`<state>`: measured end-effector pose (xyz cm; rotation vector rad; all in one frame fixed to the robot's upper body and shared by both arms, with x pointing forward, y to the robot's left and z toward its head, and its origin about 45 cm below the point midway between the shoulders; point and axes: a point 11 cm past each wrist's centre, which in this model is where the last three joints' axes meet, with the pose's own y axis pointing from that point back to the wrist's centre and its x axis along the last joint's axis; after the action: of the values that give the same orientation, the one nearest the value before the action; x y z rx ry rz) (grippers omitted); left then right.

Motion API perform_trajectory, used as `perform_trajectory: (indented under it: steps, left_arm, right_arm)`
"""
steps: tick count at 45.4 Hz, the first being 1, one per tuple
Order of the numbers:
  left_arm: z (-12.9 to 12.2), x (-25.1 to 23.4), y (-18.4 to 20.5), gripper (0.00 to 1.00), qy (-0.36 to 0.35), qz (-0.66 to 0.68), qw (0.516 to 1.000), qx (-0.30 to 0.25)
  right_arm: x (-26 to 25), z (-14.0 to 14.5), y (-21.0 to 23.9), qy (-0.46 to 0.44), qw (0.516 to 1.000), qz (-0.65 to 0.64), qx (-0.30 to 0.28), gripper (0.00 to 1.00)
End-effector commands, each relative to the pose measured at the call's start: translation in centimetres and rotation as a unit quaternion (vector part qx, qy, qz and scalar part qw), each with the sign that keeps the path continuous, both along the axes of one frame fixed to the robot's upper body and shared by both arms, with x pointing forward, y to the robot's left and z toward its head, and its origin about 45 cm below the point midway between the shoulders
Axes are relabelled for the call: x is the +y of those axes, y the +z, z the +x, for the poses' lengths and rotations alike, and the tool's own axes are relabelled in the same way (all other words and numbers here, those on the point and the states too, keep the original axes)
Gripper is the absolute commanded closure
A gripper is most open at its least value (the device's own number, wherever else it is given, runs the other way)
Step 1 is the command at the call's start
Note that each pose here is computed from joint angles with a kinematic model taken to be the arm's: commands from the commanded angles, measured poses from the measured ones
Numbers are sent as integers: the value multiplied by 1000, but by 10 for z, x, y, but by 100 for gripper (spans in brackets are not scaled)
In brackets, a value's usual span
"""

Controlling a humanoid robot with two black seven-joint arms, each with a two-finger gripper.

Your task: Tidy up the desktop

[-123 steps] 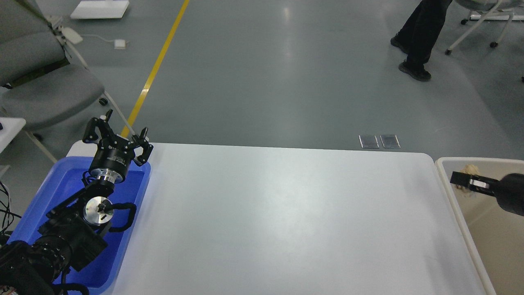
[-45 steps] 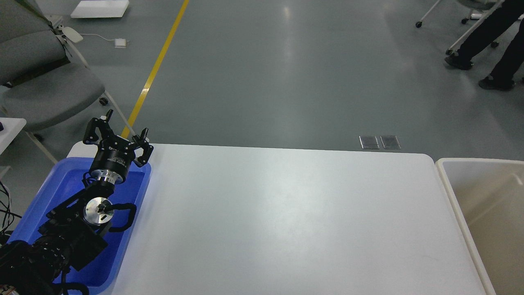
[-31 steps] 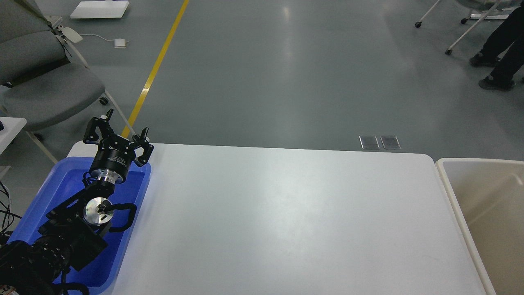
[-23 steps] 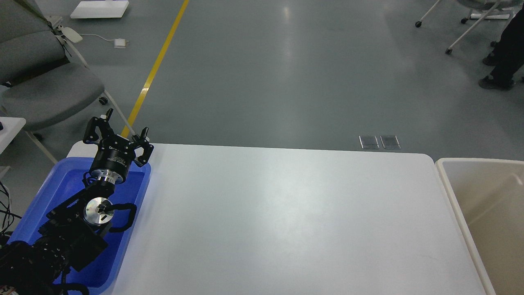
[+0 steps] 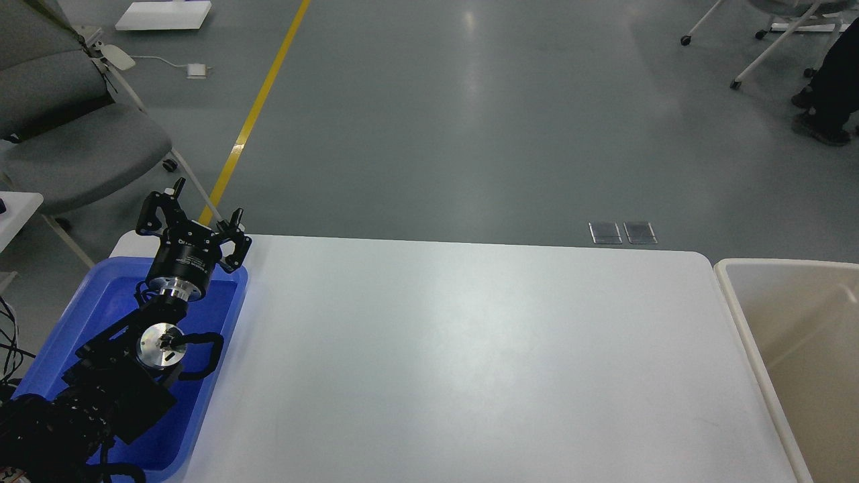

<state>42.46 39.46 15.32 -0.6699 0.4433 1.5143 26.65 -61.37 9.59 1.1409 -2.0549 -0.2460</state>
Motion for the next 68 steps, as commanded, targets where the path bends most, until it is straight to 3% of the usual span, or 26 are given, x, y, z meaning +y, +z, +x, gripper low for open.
perform_trajectory:
  steps: [1,3,5,7,9,42,54,62,68]
  left_arm:
    - [0,0,0,0,0,0,1000,0]
    - [0,0,0,0,0,0,1000,0]
    - [0,0,1,0,0,0,1000,-1]
    - [0,-1,0,0,0,0,1000,0]
    - [0,0,0,0,0,0,1000,0]
    - [0,0,0,0,0,0,1000,0]
    - [0,0,0,0,-1,0,1000,0]
    - [0,-1,0,0,-1,-1,1000,0]
    - [0,-1,0,0,0,0,1000,0]
  right_arm:
    - [3,3,-1,-3,1000,-1,-4,82]
    - [-1,2,2,-7,1000,-6,-5,47]
    - [-2,2,3,-9,1000,-9,-6,20]
    - [-2,3,3,-9,1000,-9,-6,7]
    - [-2,3,3,-8,1000,-8,-6,2]
    - [2,15,9,11,1000,-11,-9,0]
    - [11,38,22,32,998,37,-44,0]
    - [12,58,51,28,983,121,-133,0]
    - [32,82,99,69,953,196,-221,0]
